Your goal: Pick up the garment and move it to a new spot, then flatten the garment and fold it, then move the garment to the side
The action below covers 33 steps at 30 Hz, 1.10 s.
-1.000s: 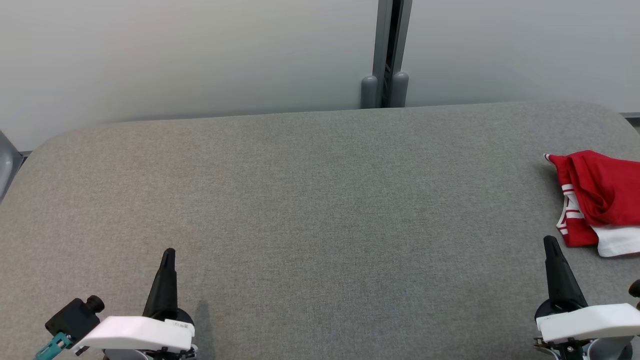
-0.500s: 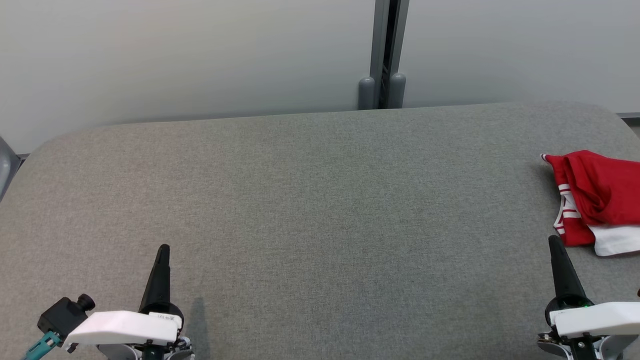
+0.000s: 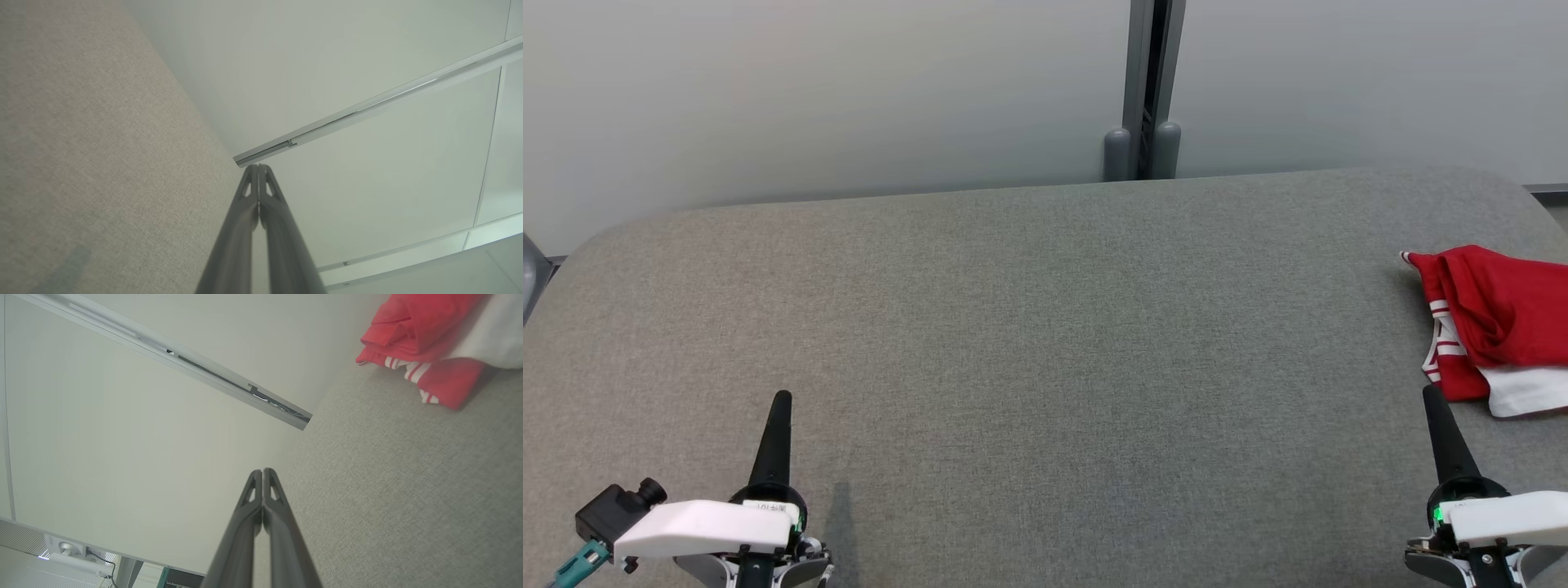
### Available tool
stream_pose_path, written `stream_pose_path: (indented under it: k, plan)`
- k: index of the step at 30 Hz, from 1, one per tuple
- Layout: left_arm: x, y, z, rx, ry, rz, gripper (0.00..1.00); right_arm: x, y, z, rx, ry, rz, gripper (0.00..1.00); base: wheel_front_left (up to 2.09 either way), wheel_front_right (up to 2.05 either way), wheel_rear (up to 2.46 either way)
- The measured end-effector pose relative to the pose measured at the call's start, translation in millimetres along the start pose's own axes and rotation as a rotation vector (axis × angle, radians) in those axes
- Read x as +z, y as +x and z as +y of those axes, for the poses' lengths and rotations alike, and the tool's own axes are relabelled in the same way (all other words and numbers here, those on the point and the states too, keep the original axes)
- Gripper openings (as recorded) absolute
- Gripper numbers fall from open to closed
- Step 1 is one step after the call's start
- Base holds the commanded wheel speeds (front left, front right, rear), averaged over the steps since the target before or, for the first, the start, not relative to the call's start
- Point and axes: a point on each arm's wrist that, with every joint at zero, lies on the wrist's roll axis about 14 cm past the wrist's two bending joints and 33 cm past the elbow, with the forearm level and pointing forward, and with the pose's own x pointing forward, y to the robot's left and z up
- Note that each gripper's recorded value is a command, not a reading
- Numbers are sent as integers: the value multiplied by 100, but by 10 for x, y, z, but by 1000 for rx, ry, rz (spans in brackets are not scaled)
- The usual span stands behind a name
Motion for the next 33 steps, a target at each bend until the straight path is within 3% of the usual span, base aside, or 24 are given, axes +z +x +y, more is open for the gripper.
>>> stream_pose_path:
  k: [33]
  plan:
    - [73, 90, -114, -51, -253, 13, 0, 118, -12, -18, 2, 296, -14, 0, 0, 0, 0]
